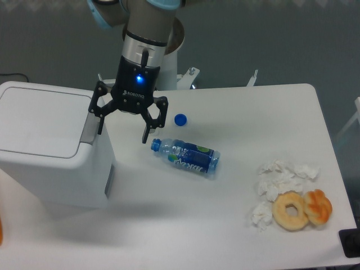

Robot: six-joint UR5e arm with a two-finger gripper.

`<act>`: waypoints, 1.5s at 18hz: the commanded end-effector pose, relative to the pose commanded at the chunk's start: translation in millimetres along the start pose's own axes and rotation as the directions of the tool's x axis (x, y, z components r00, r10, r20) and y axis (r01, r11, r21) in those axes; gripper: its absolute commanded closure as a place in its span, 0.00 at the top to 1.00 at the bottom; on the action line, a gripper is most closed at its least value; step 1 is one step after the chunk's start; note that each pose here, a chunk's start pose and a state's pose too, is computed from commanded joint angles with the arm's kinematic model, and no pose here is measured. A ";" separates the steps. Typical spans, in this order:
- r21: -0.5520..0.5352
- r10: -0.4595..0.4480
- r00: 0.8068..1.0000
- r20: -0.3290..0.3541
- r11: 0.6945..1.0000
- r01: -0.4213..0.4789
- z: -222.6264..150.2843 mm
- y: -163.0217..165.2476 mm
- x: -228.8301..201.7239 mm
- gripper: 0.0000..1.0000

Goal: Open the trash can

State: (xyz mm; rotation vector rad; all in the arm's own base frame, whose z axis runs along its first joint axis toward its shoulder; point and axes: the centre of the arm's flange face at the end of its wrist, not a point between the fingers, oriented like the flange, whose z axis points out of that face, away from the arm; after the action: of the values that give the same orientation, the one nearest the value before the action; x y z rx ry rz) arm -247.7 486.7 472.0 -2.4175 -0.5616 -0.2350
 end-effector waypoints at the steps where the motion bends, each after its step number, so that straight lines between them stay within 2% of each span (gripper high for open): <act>1: 0.000 0.000 1.000 0.000 1.000 0.000 0.0 0.0 0.0 1.00; 27: -0.012 0.018 1.000 -0.015 1.000 -0.018 6.4 2.6 13.4 1.00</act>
State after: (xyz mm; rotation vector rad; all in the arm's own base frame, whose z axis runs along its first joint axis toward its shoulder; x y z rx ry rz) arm -234.3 493.3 469.6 -2.4301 -0.5333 -0.2489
